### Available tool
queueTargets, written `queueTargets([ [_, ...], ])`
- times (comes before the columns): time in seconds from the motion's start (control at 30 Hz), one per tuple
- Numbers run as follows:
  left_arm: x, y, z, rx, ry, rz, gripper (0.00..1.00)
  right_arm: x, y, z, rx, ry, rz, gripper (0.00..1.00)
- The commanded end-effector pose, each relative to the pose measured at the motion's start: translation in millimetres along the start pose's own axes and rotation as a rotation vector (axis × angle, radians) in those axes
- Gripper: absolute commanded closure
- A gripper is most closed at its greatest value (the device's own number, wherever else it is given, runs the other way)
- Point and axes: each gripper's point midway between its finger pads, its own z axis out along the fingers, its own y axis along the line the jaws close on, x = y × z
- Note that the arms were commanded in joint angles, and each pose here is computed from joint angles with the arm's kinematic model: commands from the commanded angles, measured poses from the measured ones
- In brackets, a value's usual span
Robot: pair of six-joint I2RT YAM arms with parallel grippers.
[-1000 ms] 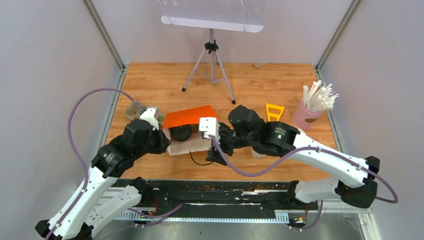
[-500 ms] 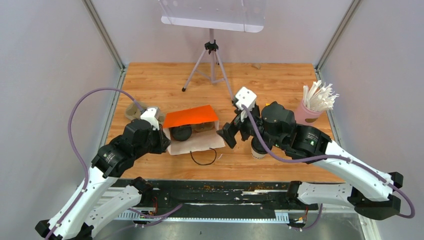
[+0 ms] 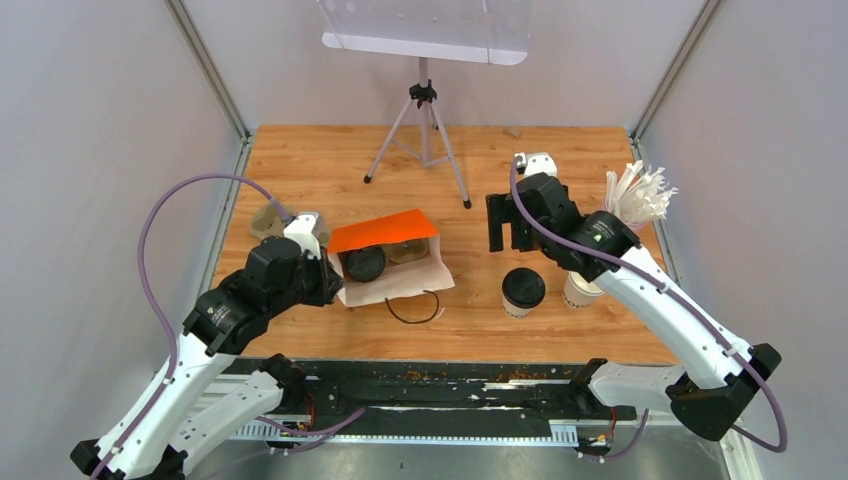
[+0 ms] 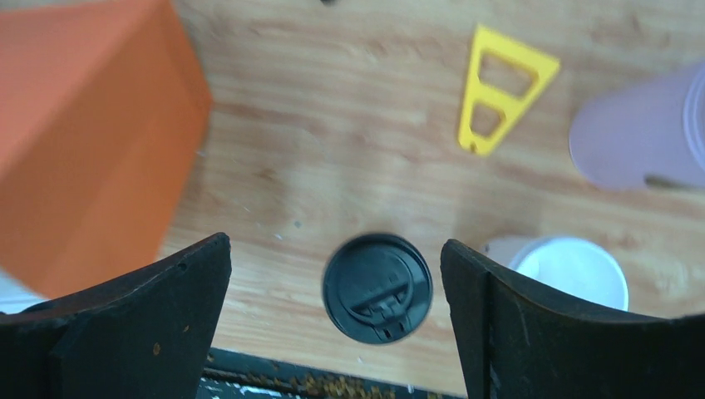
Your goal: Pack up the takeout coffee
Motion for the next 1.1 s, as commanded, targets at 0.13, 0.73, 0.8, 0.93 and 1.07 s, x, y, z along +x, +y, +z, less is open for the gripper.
queueTargets([
  [0.13,-18.6,-13.3,-7.1,0.068,-0.074,0.034,1.0,93.6,-32.4,28.5,0.12,0.321,0.121,0.06],
  [0.73,-16.9,-16.2,-1.7,0.084,-0.052,0.076,1.0,142.1,-35.0,34.6,0.088,0.412,0.181,0.1],
  [0.8,-16.0,-15.8,-1.0,0.083,-0.047,0.078,1.0,142.0,-34.8,37.5,0.086,0.407,0.173,0.11],
  [0.93,-14.9,-15.3,-0.7,0.081,-0.043,0.082,1.0,138.3,-31.5,44.8,0.071,0.406,0.142,0.1],
  [1.07,-13.7,-14.3,-1.8,0.078,-0.039,0.085,1.0,134.5,-31.3,50.5,0.075,0.412,0.109,0.1],
])
